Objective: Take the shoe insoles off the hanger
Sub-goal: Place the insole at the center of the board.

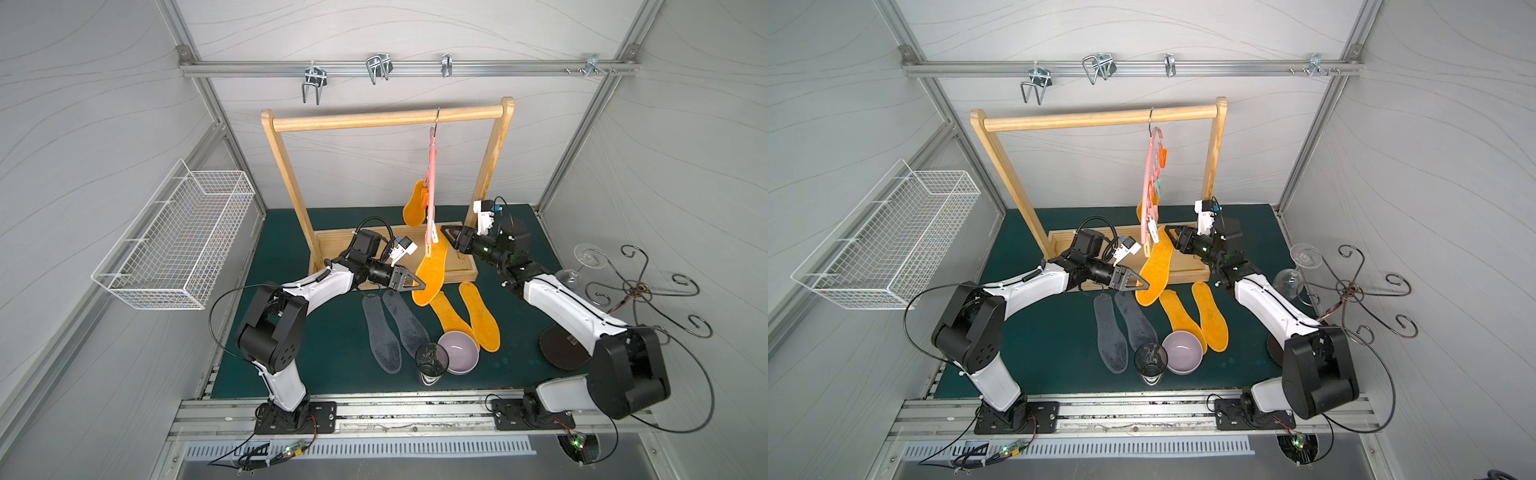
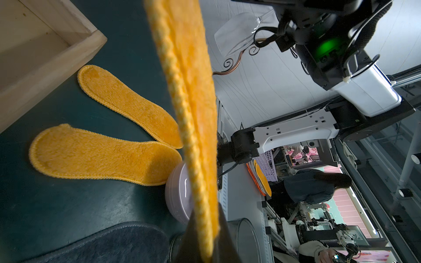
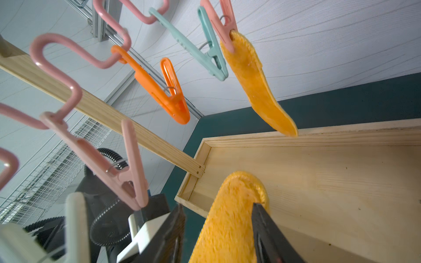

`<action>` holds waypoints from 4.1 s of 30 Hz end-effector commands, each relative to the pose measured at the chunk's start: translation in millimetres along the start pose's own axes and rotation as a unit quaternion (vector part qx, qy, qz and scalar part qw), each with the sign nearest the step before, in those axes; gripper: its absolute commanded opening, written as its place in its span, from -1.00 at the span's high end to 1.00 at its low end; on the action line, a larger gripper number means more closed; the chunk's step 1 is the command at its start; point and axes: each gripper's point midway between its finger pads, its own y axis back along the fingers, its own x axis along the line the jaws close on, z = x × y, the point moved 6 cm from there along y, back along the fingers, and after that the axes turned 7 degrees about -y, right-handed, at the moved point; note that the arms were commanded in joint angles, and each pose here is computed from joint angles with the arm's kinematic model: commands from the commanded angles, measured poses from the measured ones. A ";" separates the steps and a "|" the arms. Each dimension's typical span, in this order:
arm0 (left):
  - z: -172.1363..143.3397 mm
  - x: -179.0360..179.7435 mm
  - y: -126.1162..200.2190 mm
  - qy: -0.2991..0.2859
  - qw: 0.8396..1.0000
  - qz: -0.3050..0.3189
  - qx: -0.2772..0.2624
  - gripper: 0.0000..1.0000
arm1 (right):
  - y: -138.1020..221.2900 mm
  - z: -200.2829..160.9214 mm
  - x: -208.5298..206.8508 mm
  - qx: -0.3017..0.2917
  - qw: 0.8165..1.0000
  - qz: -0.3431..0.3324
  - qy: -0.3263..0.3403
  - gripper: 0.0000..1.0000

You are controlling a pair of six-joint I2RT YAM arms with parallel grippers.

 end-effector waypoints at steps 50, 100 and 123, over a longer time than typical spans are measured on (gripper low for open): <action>8.3 -18.0 -10.7 0.001 0.999 -0.052 -0.008 1.00 | 27.6 -85.9 1.7 0.091 0.976 0.090 -0.177 0.24; 13.9 78.7 163.8 0.059 0.906 0.409 -0.089 -0.52 | -45.7 -161.7 44.1 0.241 0.965 0.038 -0.093 0.92; 10.9 82.4 182.1 0.100 0.897 0.413 -0.125 -0.51 | -89.1 -258.9 97.5 0.398 0.917 0.008 0.012 0.90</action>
